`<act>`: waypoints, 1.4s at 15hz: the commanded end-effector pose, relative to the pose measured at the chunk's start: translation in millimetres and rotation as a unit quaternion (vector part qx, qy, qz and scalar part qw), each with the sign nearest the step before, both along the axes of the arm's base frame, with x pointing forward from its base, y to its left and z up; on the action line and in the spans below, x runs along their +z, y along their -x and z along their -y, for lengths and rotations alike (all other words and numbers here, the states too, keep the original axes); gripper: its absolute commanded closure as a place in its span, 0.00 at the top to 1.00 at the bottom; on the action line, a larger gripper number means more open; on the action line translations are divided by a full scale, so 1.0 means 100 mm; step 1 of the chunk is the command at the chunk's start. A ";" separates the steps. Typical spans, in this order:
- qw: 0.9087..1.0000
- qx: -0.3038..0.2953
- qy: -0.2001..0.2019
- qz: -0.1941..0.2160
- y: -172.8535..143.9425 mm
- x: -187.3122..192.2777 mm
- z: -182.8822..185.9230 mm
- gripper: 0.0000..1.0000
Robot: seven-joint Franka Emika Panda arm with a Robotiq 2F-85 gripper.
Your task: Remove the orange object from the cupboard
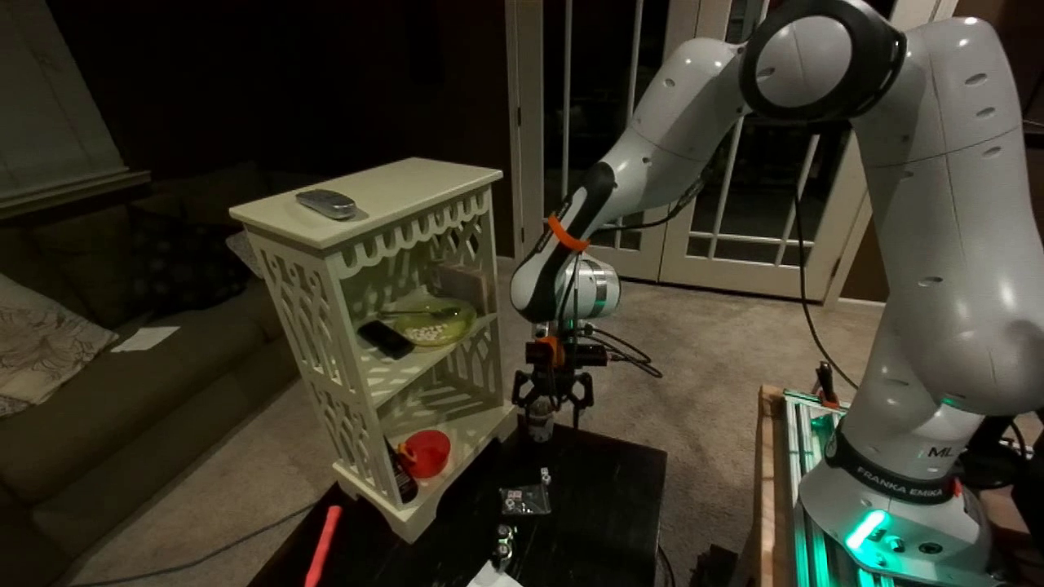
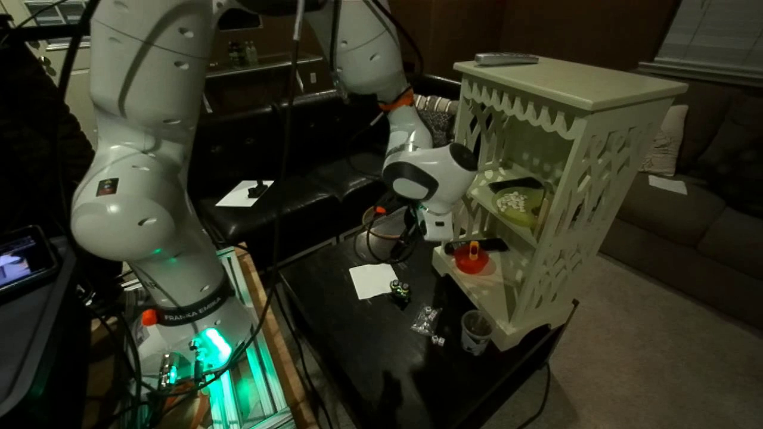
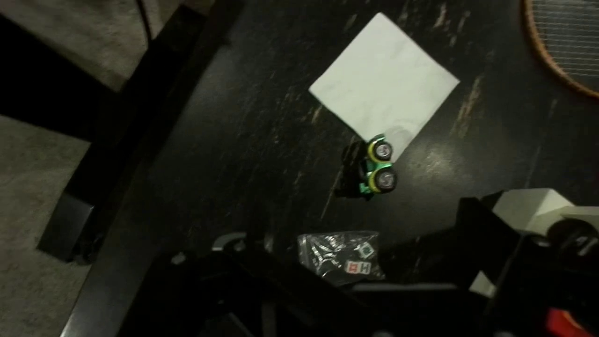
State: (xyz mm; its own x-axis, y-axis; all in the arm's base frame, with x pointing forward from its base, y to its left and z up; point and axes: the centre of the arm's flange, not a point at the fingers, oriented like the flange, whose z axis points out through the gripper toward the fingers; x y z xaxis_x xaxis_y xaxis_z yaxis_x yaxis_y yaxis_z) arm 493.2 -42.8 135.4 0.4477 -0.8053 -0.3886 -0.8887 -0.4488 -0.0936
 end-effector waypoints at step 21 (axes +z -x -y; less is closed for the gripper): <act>0.961 -0.135 0.005 0.241 -0.88 -0.65 -0.39 1.00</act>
